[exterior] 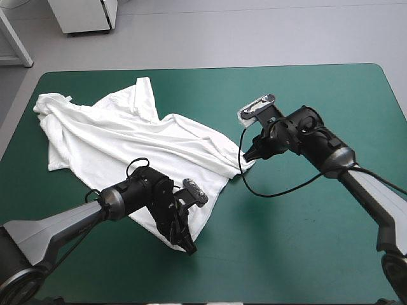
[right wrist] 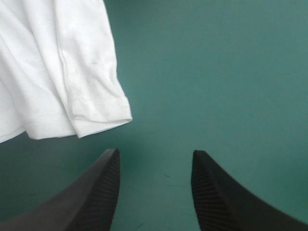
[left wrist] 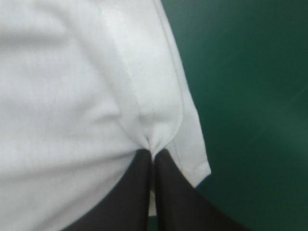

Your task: Fold the cloth

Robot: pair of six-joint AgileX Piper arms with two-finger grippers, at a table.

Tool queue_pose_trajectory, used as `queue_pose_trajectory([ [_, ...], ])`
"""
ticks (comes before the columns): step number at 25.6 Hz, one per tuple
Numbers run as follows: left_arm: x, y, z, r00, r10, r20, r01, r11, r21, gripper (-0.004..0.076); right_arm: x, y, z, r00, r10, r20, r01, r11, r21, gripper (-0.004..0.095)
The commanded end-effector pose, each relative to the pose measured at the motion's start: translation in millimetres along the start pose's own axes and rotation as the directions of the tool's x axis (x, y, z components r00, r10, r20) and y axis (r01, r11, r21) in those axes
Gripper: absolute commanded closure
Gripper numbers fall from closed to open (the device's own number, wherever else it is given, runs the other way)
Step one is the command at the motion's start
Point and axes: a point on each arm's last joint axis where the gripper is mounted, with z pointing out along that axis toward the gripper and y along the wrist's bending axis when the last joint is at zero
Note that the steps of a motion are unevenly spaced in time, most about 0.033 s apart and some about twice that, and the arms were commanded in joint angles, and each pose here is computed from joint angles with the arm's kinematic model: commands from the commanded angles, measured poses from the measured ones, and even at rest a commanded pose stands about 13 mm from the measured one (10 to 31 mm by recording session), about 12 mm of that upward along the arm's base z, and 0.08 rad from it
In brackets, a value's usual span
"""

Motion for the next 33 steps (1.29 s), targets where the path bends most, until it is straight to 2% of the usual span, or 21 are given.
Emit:
queue_pose_trajectory([
  [1,9.5,-13.4,-13.6,1.0,-0.027,0.014,0.026,0.998,0.066,0.0733,-9.0,2.3,13.0,1.0,-0.002,0.014,0.003,0.999,-0.039,0.046],
  [3,14.6,-16.9,-24.1,0.999,-0.026,0.029,0.024,0.997,0.069,0.0733,-9.4,4.4,28.4,0.999,-0.02,-0.046,0.018,0.998,-0.057,0.0458],
  [11,21.8,-22.0,-33.8,0.999,-0.039,0.014,0.037,0.995,0.092,0.0733,-28.0,-29.7,62.9,0.985,0.138,-0.105,-0.153,0.977,-0.15,0.0448],
  [17,21.0,-22.2,-34.8,0.999,-0.038,0.019,0.037,0.995,0.093,0.0733,-31.4,-23.1,81.1,0.979,0.154,-0.131,-0.179,0.96,-0.215,0.0404],
  [28,20.5,-22.7,-34.9,0.999,-0.047,0.023,0.045,0.994,0.1,0.0733,-23.2,-12.2,114.0,0.964,0.158,-0.213,-0.215,0.936,-0.279,0.0405],
  [31,20.5,-22.6,-34.9,0.999,-0.046,0.023,0.044,0.994,0.098,0.0733,-18.2,-6.3,122.8,0.955,0.144,-0.26,-0.226,0.92,-0.321,0.0434],
  [33,20.0,-22.4,-34.9,0.998,-0.047,0.029,0.044,0.994,0.096,0.0733,-14.2,-2.9,127.4,0.946,0.13,-0.298,-0.233,0.91,-0.343,0.0496],
])
